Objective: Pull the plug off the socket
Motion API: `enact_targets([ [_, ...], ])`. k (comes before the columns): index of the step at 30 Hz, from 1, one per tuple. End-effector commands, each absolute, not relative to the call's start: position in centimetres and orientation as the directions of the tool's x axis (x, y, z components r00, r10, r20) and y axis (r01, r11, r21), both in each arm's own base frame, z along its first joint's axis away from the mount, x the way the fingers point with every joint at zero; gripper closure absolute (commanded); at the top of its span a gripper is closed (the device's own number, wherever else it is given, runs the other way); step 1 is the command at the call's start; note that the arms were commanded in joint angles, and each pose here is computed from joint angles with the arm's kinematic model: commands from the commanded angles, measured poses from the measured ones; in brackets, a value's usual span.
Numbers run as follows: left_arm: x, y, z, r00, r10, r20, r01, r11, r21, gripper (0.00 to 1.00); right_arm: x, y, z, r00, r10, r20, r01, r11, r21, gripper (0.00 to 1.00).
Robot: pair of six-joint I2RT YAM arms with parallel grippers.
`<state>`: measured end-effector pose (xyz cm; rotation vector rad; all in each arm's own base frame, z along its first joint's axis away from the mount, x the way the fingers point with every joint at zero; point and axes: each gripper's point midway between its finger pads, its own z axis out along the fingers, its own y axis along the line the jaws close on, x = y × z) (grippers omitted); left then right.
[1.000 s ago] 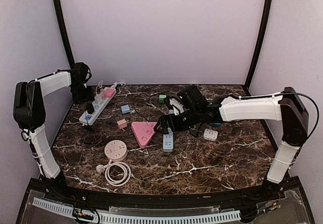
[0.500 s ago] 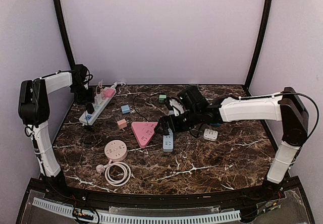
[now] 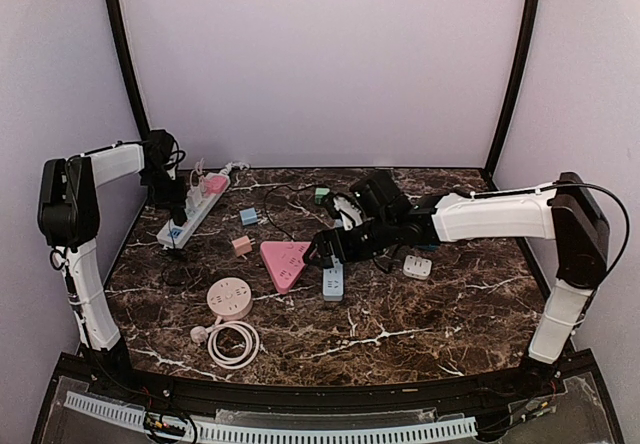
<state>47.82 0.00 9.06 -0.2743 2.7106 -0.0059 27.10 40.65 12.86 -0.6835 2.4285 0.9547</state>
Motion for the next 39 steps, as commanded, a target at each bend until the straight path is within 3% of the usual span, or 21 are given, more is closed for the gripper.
enact_targets([
  [1, 46.0, -0.1, 7.9, -0.923, -0.175, -0.343, -0.182, 0.983, -0.012, 0.63, 28.1, 41.7, 13.6, -0.768, -0.269, -0.582, -0.602, 0.613, 0.511, 0.03],
  [8, 45.5, -0.4, 7.4, -0.931, -0.165, -0.327, -0.176, 0.984, 0.005, 0.67, 28.2, 42.0, 13.7, -0.768, -0.265, -0.583, -0.603, 0.607, 0.518, 0.03],
  [18, 44.3, -0.8, 6.4, -0.948, -0.151, -0.281, -0.167, 0.985, 0.034, 0.63, 28.4, 42.8, 14.0, -0.765, -0.269, -0.585, -0.612, 0.586, 0.531, 0.03],
  [22, 43.5, -0.8, 6.4, -0.952, -0.160, -0.260, -0.176, 0.984, 0.036, 0.77, 28.2, 43.3, 14.1, -0.764, -0.289, -0.576, -0.622, 0.567, 0.540, 0.03],
  [28, 42.2, -2.6, 7.5, -0.947, -0.183, -0.264, -0.184, 0.983, -0.018, 0.90, 28.6, 44.7, 14.4, -0.763, -0.303, -0.570, -0.630, 0.543, 0.555, 0.03],
  [39, 38.2, -7.8, 7.7, -0.925, -0.306, -0.227, -0.254, 0.939, -0.232, 0.98, 30.3, 48.7, 16.6, -0.774, -0.254, -0.581, -0.624, 0.465, 0.628, 0.03],
])
